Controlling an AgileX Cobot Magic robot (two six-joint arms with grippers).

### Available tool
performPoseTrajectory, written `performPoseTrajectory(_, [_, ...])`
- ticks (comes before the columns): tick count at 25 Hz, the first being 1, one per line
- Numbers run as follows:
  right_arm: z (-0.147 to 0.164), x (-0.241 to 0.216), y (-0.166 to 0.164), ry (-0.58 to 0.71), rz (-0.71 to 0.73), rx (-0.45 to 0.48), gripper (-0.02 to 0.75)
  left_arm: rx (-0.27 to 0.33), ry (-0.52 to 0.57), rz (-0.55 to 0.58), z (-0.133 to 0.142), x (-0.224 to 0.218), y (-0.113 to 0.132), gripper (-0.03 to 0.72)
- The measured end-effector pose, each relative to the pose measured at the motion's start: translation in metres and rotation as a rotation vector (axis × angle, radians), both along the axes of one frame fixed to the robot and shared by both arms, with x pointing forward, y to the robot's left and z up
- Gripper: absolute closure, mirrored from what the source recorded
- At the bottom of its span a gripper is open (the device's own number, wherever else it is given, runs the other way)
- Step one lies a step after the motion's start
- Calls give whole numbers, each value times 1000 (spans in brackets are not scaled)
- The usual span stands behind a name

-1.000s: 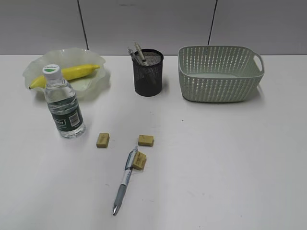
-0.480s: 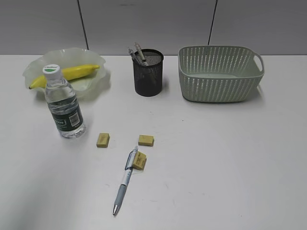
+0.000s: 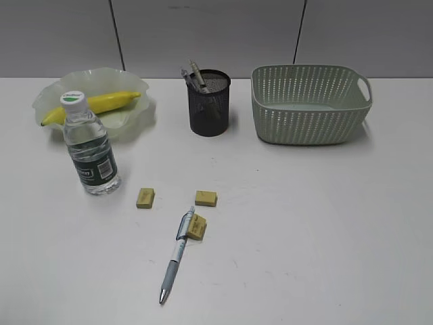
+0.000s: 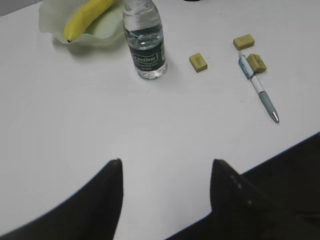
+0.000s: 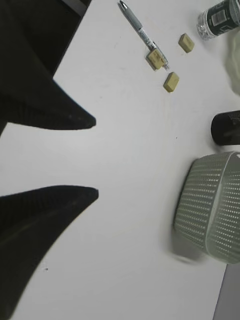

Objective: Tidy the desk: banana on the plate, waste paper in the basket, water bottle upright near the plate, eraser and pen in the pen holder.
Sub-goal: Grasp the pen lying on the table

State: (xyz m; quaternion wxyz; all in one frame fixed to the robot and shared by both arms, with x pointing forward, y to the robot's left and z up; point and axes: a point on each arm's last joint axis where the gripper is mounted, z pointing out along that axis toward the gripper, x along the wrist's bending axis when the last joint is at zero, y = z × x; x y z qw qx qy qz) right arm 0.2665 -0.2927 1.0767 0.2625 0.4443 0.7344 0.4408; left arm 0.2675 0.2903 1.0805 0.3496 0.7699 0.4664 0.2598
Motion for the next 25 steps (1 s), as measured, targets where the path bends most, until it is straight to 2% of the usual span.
performPoseTrajectory(3, [13,19,19,37,64,-65,428,-25,-61,0,-17,-13,6,268])
performPoseTrajectory(7, [23,56,55,161,170,-181,428,-62,-151,1,-17,-26,11,268])
performPoseTrajectory(10, [31,96,89,274,204,-217,428,-71,-173,0,-17,-29,12,268])
performPoseTrajectory(15, [40,152,154,464,266,-218,428,-74,-180,0,-17,-30,13,268])
performPoseTrajectory(18, [27,179,201,608,258,-238,428,-74,-181,0,-17,-30,13,268])
performPoseTrajectory(21, [-3,198,247,777,196,-274,428,-74,-182,0,-17,-30,13,268])
performPoseTrajectory(25, [-42,215,294,941,89,-302,428,-74,-182,0,-17,-30,13,268])
